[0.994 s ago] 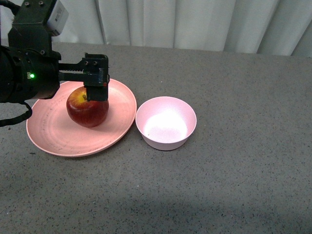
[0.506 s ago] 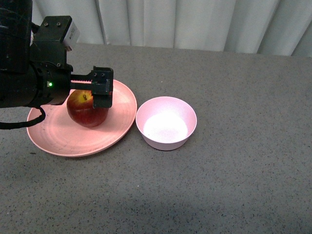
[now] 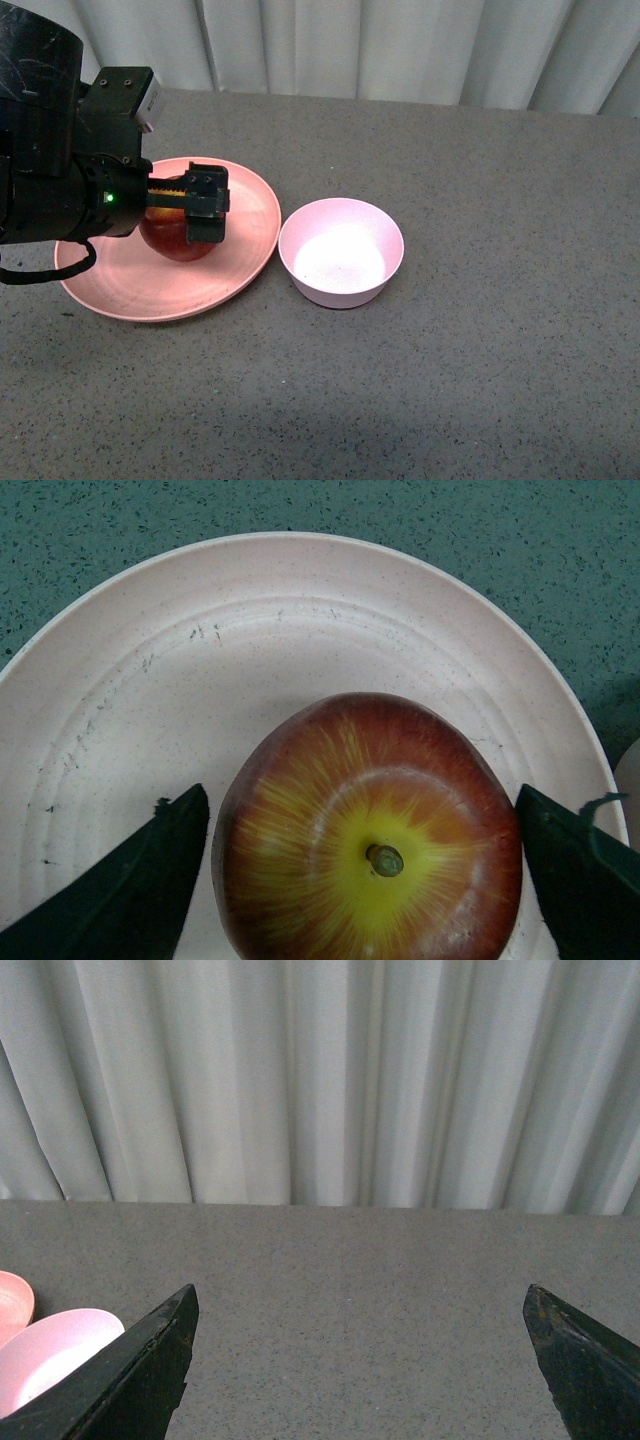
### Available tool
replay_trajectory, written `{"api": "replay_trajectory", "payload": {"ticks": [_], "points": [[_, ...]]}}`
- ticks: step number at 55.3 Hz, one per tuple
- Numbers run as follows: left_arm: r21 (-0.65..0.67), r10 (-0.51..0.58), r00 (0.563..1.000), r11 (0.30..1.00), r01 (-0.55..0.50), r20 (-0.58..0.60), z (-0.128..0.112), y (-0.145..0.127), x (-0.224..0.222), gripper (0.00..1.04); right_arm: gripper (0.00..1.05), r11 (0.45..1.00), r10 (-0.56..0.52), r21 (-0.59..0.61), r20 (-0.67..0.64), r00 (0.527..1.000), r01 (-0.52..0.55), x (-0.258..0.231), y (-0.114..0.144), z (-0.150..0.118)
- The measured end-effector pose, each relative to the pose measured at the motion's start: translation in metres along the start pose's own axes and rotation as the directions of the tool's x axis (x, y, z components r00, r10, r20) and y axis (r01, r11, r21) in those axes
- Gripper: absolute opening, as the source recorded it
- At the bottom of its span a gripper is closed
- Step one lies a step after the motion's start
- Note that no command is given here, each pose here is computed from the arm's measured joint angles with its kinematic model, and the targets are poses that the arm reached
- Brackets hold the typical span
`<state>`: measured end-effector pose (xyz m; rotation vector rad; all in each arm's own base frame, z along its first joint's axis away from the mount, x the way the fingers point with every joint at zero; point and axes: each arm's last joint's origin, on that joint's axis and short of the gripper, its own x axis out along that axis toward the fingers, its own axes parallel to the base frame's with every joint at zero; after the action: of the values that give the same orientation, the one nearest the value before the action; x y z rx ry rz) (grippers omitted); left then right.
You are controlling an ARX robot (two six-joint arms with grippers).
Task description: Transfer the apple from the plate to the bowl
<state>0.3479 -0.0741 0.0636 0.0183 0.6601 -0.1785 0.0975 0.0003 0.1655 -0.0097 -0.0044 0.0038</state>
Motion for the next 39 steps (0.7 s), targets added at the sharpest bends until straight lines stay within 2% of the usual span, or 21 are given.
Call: {"api": "replay_trajectory", "payload": {"ticks": [8, 17, 26, 39], "points": [[0.001, 0.001, 1.0, 1.0, -0.001, 0.004, 0.0, 0.0, 0.0, 0.72, 0.95, 1.0, 0.0, 0.0, 0.0, 1.0, 0.0, 0.0, 0.0, 0.0], [0.005, -0.005, 0.999, 1.0, 0.005, 0.033, 0.007, -0.009, -0.011, 0.7, 0.95, 1.0, 0.0, 0.0, 0.0, 1.0, 0.0, 0.0, 0.0, 0.0], [0.058, -0.138, 0.977, 0.99, 0.13, 0.164, 0.038, -0.057, -0.042, 0.7, 0.95, 1.0, 0.0, 0.0, 0.0, 1.0, 0.0, 0.0, 0.0, 0.0], [0.151, -0.261, 0.955, 0.959, 0.24, 0.143, 0.029, -0.11, -0.05, 0.69, 0.95, 1.0, 0.0, 0.0, 0.0, 1.0, 0.0, 0.0, 0.0, 0.0]]}}
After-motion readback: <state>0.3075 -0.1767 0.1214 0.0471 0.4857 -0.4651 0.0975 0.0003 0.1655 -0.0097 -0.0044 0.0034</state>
